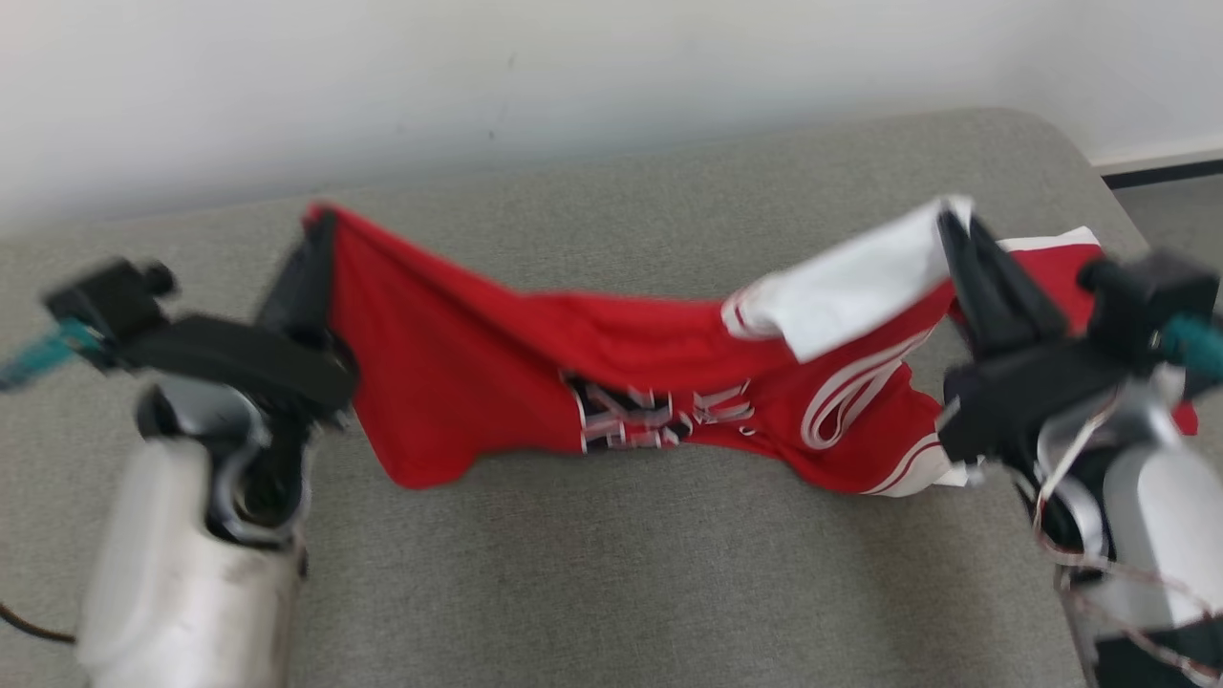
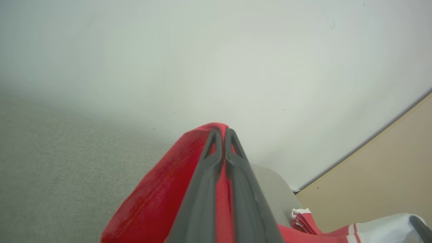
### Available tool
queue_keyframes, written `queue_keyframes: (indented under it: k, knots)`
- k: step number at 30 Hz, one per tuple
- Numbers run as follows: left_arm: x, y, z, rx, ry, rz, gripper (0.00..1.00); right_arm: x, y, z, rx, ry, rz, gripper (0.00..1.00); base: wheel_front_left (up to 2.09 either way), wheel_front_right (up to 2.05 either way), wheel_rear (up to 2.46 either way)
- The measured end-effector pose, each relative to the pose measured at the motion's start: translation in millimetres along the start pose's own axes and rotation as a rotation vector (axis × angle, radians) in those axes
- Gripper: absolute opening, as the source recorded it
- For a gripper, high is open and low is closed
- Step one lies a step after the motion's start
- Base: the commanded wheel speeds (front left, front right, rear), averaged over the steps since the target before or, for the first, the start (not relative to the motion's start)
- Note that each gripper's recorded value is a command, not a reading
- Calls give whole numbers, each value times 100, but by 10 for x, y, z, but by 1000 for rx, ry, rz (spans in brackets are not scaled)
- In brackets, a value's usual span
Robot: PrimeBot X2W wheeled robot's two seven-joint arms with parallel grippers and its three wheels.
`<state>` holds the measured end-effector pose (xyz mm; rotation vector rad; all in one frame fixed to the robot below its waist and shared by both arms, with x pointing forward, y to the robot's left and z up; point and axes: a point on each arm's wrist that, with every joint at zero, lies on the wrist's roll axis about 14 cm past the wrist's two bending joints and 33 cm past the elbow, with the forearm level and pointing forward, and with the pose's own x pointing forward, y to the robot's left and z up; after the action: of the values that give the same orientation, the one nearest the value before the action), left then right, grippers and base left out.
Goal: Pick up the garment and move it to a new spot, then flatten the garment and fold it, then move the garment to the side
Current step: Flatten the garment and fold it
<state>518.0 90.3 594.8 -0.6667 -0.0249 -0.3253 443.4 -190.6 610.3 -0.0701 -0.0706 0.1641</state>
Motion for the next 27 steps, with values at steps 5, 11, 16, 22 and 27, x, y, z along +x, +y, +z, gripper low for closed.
queue_keyframes:
  k: [5,11,16,22,27]
  knots:
    - [252,-217,370,-38,-44,-59,0,260,-56,515,-12,-103,27,0,0,0,0]
    - [670,-341,805,-19,-110,-103,0,800,-216,822,90,-142,32,0,0,0,0]
    - [1108,-556,1209,2,-237,-185,0,1367,-567,1003,337,-229,-51,0,0,0,0]
    - [1538,-249,1416,108,-391,-162,0,1944,-775,1258,454,-455,-117,0,0,0,0]
    - [1713,-41,1604,133,-560,-172,0,2171,-865,1532,478,-672,-142,0,0,0,0]
